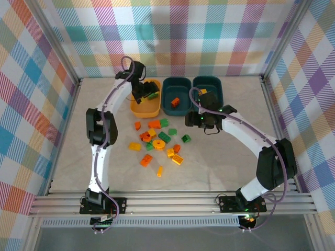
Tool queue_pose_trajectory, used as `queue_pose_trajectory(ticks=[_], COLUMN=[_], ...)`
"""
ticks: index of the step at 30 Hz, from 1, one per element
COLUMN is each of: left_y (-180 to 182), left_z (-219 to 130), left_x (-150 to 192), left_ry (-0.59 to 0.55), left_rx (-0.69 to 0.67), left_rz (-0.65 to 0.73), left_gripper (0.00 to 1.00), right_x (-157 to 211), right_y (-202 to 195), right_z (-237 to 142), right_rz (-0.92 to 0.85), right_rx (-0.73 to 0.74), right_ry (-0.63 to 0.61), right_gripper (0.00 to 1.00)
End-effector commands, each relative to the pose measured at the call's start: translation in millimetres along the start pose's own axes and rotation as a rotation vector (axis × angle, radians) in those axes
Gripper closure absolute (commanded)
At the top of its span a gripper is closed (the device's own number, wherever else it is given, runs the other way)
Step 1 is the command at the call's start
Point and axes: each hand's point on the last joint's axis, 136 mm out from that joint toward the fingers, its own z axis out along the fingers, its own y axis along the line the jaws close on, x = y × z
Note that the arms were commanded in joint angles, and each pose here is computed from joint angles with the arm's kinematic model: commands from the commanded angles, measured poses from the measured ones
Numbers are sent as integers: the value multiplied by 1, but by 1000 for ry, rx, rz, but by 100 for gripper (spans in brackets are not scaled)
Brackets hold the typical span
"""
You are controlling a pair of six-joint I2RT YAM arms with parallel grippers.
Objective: Sort the legos into containers by color
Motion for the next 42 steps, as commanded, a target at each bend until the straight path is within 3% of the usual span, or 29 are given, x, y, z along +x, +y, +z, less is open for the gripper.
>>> queue_pose_trajectory(ticks=[1,4,13,17,29,35,42], left_y=[-14,14,110,128,120,119,142], left_z=[-70,-83,-73,-70,-82,-79,-78], left_x=[10,44,151,175,166,165,166], left_ry=[-100,-120,-50,-17,-45,-36,-42], left_rx=[94,100,33,21,31,25,-71], left_rz=[38,2,-81,-100,-81,-93,-144], left_gripper=[18,17,16,16,16,16,16], right_x=[24,35,64,74,66,40,-9], right_y=[-2,0,1,-3,1,15,72], right_z=[24,41,85,102,99,73,50], right_rz=[20,2,-35,-26,-30,-55,-117], right_rx=[28,39,11,27,21,8,-94], right_ry=[79,130,291,341,306,215,89], right_gripper=[28,27,31,41,65,67,67])
